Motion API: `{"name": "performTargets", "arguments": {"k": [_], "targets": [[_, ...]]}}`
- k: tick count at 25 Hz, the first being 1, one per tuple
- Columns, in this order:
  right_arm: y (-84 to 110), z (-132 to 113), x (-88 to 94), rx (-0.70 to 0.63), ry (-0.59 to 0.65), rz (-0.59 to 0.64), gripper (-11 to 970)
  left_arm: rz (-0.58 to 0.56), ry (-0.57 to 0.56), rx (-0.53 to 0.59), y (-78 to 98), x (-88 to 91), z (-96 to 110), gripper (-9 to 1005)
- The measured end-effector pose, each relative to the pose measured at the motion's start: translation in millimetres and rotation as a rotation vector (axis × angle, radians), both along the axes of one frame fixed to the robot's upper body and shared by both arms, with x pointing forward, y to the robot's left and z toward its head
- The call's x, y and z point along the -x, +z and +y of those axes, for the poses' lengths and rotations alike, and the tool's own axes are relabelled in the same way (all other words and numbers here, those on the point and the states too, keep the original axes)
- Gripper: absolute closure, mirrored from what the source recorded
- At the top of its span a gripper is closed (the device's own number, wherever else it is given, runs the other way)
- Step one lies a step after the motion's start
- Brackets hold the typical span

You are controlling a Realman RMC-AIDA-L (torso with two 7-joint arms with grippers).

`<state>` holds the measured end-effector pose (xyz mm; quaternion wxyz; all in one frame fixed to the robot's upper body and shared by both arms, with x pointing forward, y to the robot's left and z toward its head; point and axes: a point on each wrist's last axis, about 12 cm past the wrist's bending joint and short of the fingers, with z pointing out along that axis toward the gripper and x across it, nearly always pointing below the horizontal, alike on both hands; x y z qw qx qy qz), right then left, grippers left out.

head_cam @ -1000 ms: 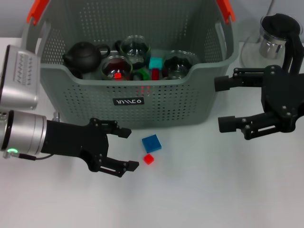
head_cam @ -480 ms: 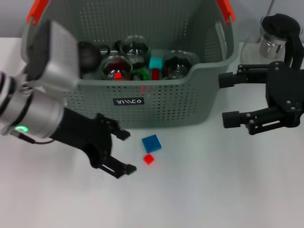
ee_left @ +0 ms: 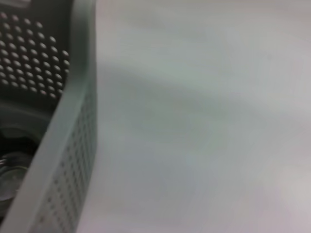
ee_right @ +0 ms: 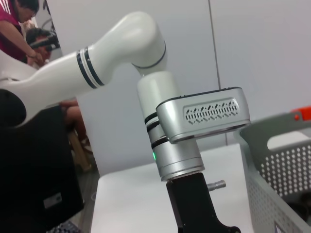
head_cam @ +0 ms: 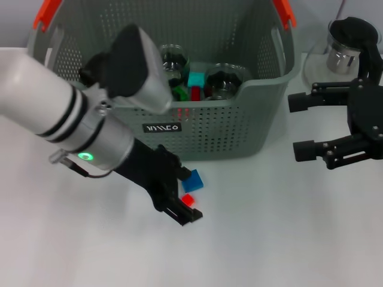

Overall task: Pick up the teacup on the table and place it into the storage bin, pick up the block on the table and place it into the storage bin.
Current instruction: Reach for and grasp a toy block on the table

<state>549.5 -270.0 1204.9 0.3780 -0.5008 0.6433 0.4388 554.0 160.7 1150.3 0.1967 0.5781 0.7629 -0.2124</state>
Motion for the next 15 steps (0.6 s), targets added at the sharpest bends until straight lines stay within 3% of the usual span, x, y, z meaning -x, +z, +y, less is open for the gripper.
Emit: {"name": "performTargets", "arguments": {"k": [7,15], "targets": [[-2.2,-7.4,0.2,0.060,-0.001,0.020,16,-0.011,0.035,-0.105,-9.2,-2.8,-21.0,121],[-1.8,-20.3,-0.2,0.102,-0.021,0.029,17,-0.016,0.079,-0.138,-11.3,-3.3,-36.2,123]]}}
